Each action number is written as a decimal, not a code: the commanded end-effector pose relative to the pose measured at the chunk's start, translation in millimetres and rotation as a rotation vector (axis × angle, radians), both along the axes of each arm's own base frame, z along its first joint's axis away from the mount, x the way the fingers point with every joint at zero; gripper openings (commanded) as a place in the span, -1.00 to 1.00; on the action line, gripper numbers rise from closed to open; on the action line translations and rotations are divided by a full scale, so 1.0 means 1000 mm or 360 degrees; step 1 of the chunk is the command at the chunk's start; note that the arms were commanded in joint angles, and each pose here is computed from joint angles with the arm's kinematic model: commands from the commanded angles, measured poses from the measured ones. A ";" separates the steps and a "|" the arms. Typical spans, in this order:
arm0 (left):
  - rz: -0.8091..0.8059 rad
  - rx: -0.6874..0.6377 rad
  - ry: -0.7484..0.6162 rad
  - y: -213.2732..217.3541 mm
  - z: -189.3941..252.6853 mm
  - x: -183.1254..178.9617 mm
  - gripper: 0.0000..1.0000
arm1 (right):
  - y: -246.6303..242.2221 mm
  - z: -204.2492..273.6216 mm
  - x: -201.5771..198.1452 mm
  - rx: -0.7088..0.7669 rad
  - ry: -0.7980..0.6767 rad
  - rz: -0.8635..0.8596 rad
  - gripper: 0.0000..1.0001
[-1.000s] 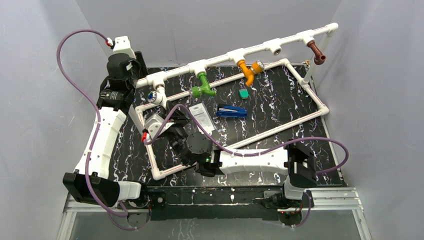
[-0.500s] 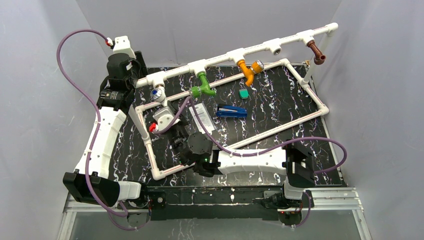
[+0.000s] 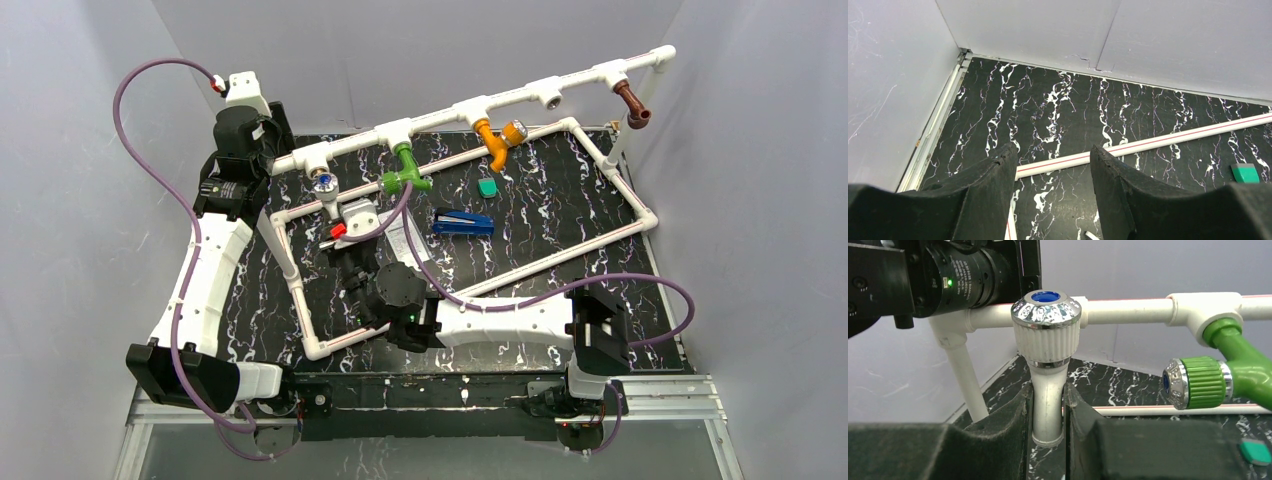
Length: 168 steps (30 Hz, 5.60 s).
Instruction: Install the water faucets
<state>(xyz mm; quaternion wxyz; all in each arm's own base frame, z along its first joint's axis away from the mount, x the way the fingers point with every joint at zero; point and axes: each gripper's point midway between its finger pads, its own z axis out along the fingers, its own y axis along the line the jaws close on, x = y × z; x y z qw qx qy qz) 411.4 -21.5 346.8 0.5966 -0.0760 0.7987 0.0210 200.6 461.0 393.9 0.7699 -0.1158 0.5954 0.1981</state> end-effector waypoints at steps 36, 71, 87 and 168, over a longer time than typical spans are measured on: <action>-0.0118 -0.0025 0.0545 -0.014 -0.092 -0.038 0.06 | 0.016 0.015 0.015 0.1387 0.0776 0.0436 -0.97; -0.0135 -0.0022 0.0551 -0.018 -0.090 -0.040 0.05 | 0.016 0.020 0.027 0.1952 0.1191 0.0643 -0.92; -0.0137 -0.0016 0.0555 -0.018 -0.091 -0.043 0.05 | 0.012 0.025 0.026 0.1932 0.1096 0.0684 -0.04; -0.0135 0.0075 0.0600 -0.020 -0.097 -0.042 0.05 | -0.070 0.046 -0.055 -0.1082 -0.1184 0.1004 0.59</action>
